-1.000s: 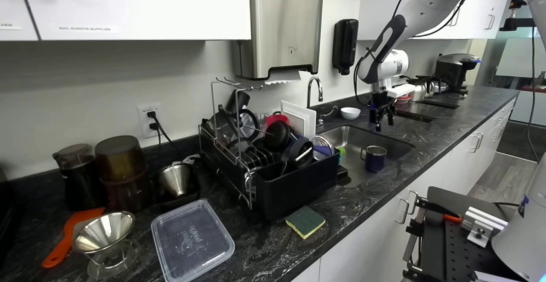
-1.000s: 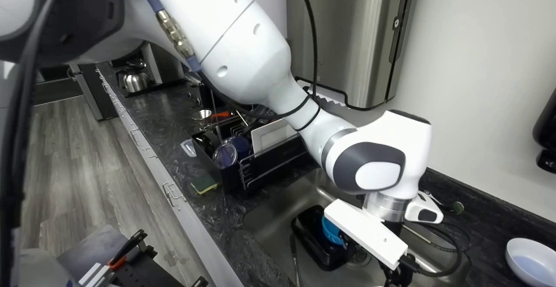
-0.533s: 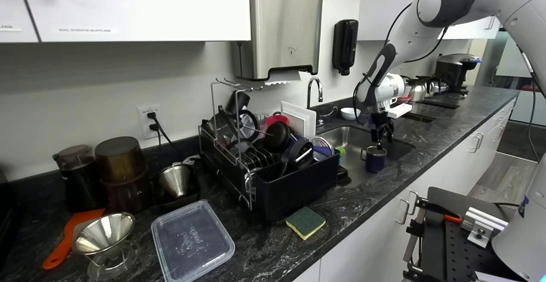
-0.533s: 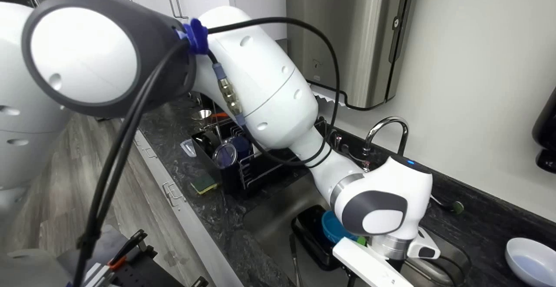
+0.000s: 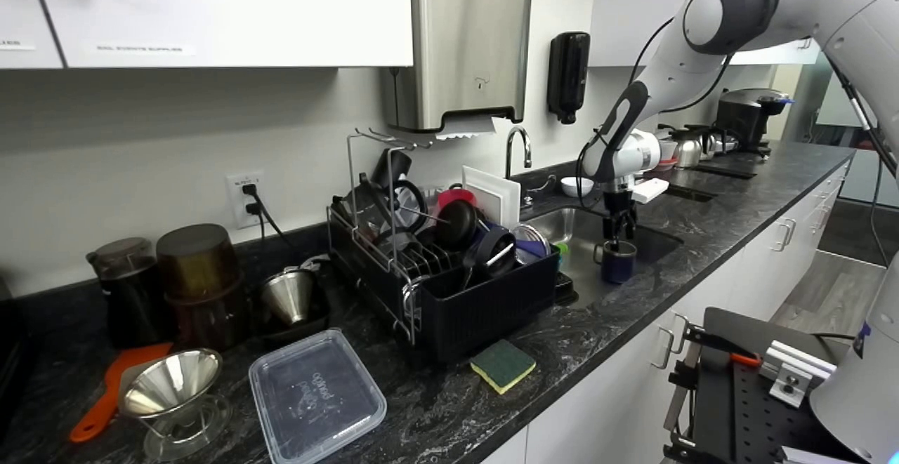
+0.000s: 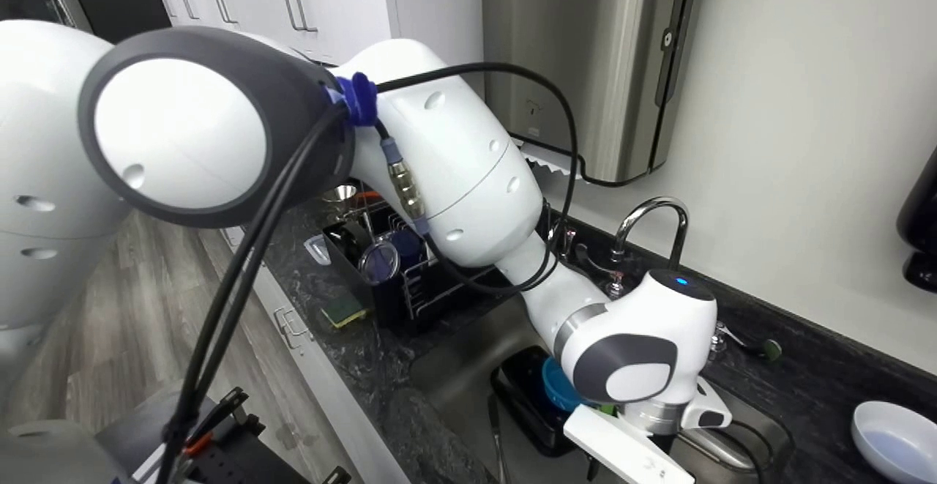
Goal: Put the cup in the sink on the dish rack
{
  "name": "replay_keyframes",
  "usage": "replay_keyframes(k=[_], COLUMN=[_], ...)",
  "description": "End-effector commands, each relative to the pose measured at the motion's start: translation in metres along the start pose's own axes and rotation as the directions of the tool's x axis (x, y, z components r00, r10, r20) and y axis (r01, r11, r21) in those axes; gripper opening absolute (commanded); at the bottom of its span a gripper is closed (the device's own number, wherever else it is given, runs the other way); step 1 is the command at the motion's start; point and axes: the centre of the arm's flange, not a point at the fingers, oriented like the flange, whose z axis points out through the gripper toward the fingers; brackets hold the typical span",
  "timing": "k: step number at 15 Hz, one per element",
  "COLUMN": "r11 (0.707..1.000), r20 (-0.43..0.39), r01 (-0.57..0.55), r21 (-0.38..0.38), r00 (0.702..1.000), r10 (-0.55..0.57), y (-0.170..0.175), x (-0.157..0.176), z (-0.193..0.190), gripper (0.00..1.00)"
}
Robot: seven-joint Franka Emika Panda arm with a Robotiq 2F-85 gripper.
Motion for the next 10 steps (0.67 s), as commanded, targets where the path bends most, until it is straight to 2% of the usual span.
replay_keyframes(k=[1,10], r11=[0.999,0.997], r20=[-0.038,-0.062], r01=[0.047,0.071], r21=[-0.007,-0.010], r00=[0.998,0.995], r10=[-0.047,-0.072], y=[-0.007,-0.012], x=[0.000,-0.001], z=[0.007,0.029], gripper=[1.00,1.00])
